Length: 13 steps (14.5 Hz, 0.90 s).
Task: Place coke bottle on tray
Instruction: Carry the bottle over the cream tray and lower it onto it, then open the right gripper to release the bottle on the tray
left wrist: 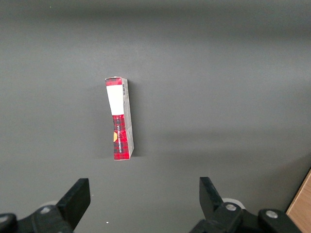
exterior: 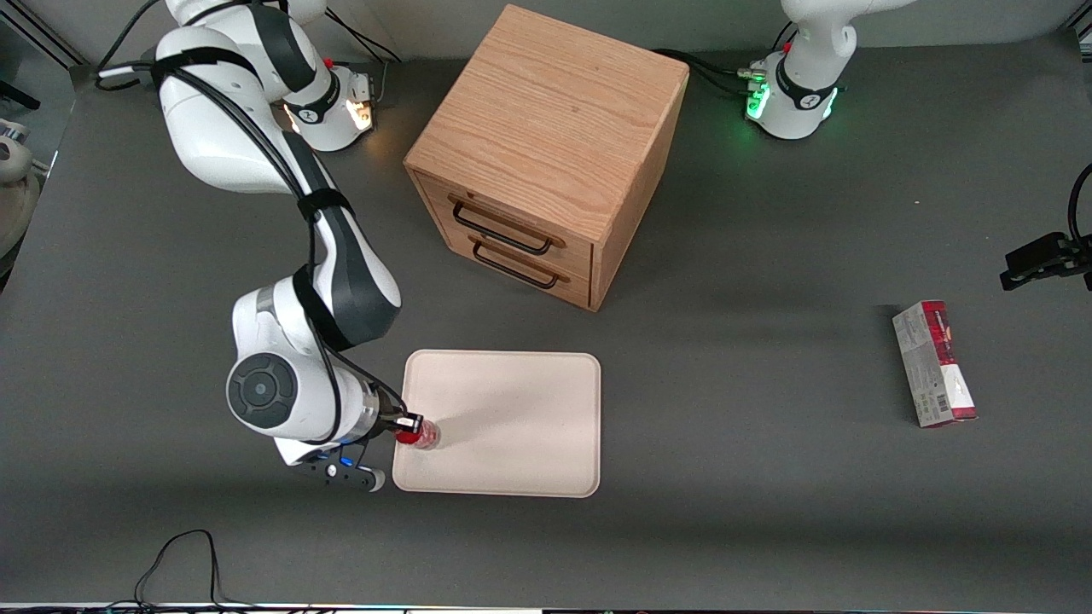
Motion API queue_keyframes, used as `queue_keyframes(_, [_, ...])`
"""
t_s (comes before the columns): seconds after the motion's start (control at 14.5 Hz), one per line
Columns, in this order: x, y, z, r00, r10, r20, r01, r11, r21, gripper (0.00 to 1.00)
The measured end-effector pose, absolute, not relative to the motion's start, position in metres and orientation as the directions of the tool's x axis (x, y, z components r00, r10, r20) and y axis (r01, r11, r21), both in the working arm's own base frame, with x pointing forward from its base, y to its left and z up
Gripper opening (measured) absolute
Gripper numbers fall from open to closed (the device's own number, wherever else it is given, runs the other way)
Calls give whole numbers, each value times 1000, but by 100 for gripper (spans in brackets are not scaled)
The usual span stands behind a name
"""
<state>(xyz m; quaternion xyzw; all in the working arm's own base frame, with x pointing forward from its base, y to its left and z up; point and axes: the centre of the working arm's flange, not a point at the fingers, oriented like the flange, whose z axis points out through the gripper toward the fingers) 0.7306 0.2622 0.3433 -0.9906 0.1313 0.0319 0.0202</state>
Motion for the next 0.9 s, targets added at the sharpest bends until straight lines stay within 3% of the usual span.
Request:
queue_keyframes(0.69, [734,259,334,965,-257,-55,-258,-966,-9,31])
queue_keyframes(0.76, [734,259,333,965,-256,-55,-257,-966,-6,35])
queue_keyframes(0.9, [734,259,331,966,-254,-53,-254,-967,2,52])
